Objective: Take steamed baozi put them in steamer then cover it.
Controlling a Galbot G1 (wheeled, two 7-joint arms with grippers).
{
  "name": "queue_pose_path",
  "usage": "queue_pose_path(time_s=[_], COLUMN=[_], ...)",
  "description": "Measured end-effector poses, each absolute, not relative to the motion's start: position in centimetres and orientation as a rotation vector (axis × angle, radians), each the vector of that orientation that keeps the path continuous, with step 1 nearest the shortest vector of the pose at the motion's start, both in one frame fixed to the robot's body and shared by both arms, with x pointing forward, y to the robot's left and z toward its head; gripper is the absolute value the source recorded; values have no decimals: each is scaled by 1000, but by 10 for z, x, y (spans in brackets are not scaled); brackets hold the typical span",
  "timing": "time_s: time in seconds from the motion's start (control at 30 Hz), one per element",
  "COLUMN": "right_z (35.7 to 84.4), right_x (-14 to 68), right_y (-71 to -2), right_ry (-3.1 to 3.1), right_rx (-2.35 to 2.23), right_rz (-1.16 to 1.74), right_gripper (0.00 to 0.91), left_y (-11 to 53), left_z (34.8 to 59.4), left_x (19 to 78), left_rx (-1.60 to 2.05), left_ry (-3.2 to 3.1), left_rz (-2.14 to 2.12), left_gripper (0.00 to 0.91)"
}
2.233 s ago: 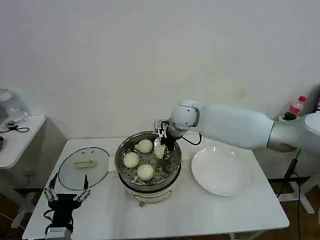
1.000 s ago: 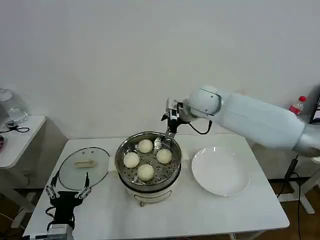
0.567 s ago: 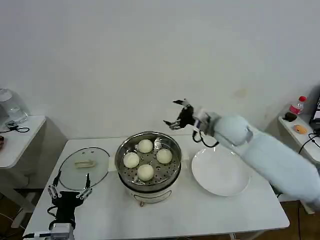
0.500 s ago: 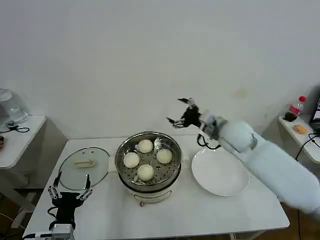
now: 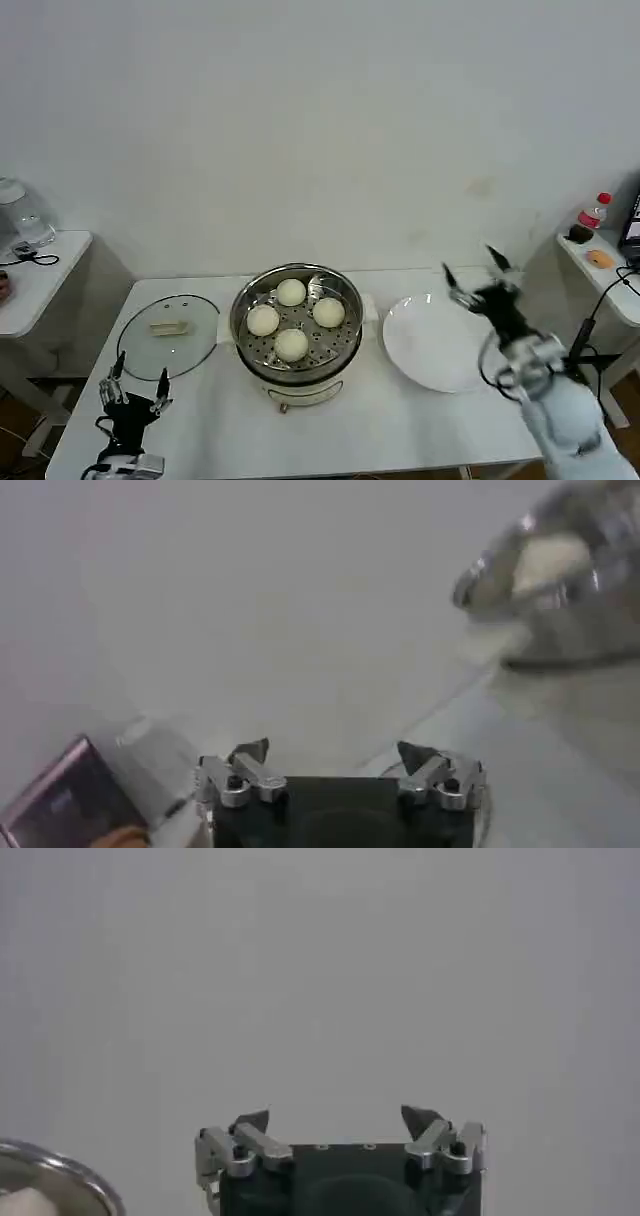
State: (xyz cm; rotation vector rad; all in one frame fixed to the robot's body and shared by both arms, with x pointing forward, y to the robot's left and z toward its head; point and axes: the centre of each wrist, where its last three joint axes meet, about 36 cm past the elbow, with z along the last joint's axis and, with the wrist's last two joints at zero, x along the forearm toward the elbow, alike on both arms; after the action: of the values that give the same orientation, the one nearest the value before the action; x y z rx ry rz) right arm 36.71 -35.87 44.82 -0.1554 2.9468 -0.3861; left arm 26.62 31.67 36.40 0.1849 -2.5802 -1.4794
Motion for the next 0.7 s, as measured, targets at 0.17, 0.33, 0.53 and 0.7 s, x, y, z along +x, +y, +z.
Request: queue_pose_path(time_s=[0.17, 0.33, 0.53, 0.7], right_z=[438, 436, 434, 433], right_x=[327, 300, 278, 267], right_y=[-381, -395, -405, -410], right_ry=[2977, 2978, 2990, 2998], right_rx=[-1, 110, 194, 235], right_rz=[-386, -400, -407, -415], right_gripper=[907, 907, 907, 907], left_y=[330, 345, 364, 378], left_z=[345, 328, 311, 299], left_x=[279, 300, 333, 364], left_rx=[130, 83, 54, 54], left_ry=[-2435, -2318, -2218, -2152], left_rz=[-1717, -1886, -2004, -2068], left_gripper=[907, 907, 907, 907])
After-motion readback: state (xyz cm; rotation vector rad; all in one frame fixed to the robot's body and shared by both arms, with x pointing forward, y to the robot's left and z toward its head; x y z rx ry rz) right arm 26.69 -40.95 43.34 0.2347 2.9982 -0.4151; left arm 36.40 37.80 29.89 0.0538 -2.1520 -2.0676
